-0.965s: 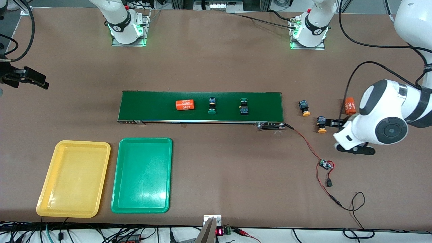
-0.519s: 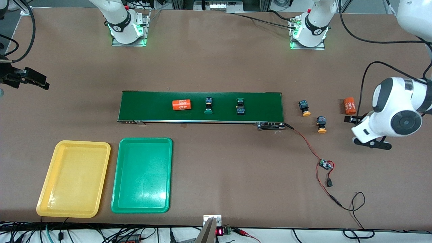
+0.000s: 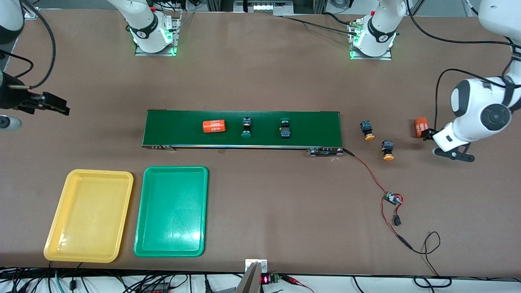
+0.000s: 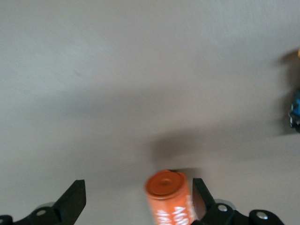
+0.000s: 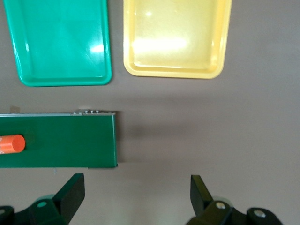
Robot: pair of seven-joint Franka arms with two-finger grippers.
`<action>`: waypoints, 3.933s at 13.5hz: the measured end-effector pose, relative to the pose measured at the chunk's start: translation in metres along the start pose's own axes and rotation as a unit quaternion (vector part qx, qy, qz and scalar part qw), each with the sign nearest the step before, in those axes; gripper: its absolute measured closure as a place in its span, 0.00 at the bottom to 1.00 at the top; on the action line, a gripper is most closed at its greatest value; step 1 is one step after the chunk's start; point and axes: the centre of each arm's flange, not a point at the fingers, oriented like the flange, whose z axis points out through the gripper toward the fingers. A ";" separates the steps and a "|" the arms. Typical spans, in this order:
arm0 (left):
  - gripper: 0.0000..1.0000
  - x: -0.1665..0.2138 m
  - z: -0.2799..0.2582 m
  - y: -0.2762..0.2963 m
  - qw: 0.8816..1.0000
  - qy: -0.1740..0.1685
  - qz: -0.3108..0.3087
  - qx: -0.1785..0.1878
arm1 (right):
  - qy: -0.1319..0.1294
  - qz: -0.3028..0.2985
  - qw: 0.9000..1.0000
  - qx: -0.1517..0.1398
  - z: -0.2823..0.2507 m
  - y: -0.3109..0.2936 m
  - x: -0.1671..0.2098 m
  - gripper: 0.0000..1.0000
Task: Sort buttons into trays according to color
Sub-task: 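Set the cylinder on the belt while the right gripper grasps a green button, then drop the button in the tray while the left gripper grasps a yellow button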
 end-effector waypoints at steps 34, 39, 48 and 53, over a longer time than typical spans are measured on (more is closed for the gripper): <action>0.51 0.055 -0.130 0.422 0.855 0.054 0.515 -0.025 | -0.037 -0.009 0.999 0.025 0.294 -0.389 -0.049 0.00; 0.37 0.057 -0.111 0.439 0.830 0.067 0.552 -0.040 | -0.041 0.019 0.999 0.019 0.302 -0.382 -0.045 0.41; 0.00 0.081 -0.167 0.287 0.926 0.084 0.364 -0.053 | 0.012 0.082 0.996 0.021 0.264 -0.331 0.008 0.67; 0.00 0.066 -0.139 0.180 0.987 0.013 0.149 -0.066 | 0.063 0.087 0.994 -0.001 0.239 -0.248 0.068 0.67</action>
